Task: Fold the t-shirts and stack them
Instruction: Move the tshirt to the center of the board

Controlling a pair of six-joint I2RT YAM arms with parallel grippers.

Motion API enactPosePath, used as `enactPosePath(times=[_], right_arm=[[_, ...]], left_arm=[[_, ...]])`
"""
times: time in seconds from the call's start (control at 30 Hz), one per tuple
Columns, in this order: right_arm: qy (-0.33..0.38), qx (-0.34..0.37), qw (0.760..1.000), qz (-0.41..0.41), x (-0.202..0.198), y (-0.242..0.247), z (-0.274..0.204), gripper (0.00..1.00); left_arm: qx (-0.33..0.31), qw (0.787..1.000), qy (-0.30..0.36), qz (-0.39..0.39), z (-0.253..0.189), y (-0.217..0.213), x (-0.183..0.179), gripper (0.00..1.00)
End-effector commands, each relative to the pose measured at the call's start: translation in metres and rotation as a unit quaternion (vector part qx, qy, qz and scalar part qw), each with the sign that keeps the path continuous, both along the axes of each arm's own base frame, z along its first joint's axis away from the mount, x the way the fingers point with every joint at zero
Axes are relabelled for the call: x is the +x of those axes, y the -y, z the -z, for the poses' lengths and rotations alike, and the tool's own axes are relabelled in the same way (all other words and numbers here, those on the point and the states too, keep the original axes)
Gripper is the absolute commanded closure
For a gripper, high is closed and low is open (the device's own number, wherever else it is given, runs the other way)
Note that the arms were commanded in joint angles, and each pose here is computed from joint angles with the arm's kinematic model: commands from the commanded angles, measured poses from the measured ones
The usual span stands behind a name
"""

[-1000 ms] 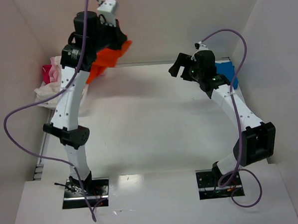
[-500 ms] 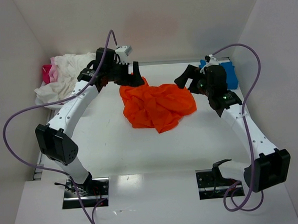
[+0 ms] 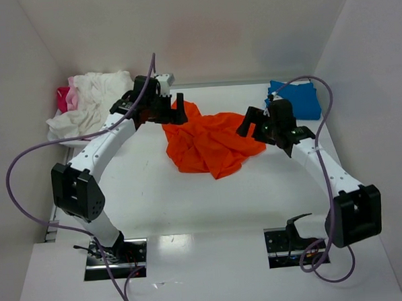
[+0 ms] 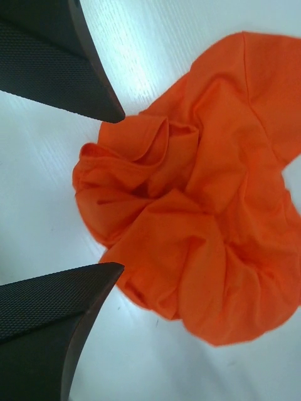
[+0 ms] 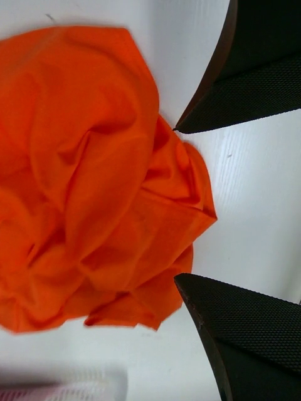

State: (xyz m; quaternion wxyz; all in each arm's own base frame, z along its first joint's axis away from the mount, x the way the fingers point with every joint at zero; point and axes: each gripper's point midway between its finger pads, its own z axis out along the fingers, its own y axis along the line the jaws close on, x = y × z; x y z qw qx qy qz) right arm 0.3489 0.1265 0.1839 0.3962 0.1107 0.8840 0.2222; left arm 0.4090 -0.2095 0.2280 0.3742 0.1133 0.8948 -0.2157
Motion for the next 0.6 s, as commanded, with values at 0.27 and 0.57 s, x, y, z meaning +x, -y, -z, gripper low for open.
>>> enactPosePath(times=[0.27, 0.57], right_arm=[[-0.117, -0.005, 0.988, -0.101, -0.014, -0.085, 0.086, 0.07], [-0.142, -0.007, 0.986, -0.085, -0.013, -0.096, 0.123, 0.12]], left_arm=[[0.051, 0.993, -0.074, -0.074, 0.086, -0.035, 0.003, 0.00], [0.022, 0.991, -0.103, -0.088, 0.108, -0.061, 0.004, 0.00]])
